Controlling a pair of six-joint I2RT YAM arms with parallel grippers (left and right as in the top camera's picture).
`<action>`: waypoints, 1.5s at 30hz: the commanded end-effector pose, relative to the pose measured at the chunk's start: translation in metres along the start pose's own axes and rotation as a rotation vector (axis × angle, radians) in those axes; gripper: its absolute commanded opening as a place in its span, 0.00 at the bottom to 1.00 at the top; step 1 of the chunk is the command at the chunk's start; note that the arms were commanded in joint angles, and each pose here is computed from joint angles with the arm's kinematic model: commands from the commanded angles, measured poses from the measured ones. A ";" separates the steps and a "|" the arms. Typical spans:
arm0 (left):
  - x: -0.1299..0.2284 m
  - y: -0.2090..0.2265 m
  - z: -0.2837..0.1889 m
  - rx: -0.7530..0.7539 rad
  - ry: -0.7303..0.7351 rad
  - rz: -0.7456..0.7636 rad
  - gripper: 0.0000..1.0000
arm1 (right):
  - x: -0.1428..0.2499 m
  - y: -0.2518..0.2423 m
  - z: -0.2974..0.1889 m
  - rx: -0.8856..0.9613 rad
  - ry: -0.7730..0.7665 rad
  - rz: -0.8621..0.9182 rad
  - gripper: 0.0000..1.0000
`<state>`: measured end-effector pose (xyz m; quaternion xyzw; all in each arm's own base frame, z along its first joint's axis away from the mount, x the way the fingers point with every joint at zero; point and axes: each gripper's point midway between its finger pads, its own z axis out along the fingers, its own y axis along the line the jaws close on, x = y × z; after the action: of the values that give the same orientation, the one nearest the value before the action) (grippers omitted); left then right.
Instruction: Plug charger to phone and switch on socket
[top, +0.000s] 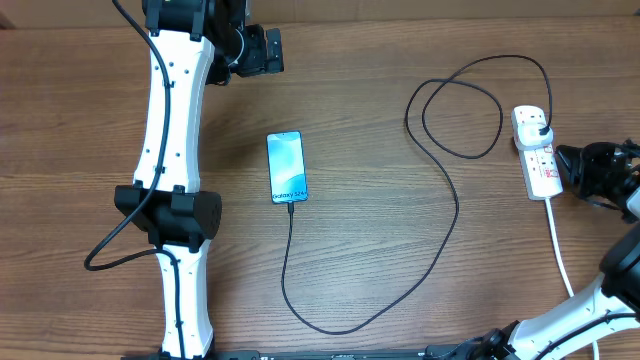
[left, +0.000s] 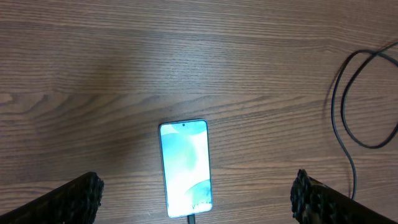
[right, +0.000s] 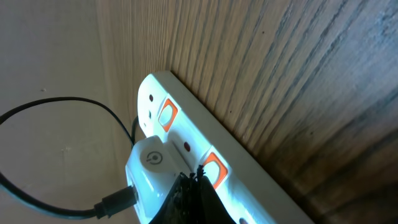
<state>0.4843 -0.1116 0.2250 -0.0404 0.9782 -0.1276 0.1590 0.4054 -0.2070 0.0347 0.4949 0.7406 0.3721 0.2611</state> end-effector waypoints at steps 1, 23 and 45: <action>-0.001 -0.004 -0.008 0.002 -0.020 0.021 1.00 | -0.004 0.008 0.007 -0.018 0.003 -0.030 0.04; -0.001 -0.004 -0.008 0.002 -0.020 0.021 0.99 | 0.009 -0.003 0.022 0.021 0.040 -0.039 0.04; -0.001 -0.004 -0.008 0.002 -0.020 0.021 1.00 | 0.036 -0.012 0.037 0.118 0.102 -0.095 0.04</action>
<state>0.4842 -0.1116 0.2250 -0.0404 0.9782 -0.1275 0.1588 0.4174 -0.1954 0.0196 0.4621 0.7823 0.3332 0.2520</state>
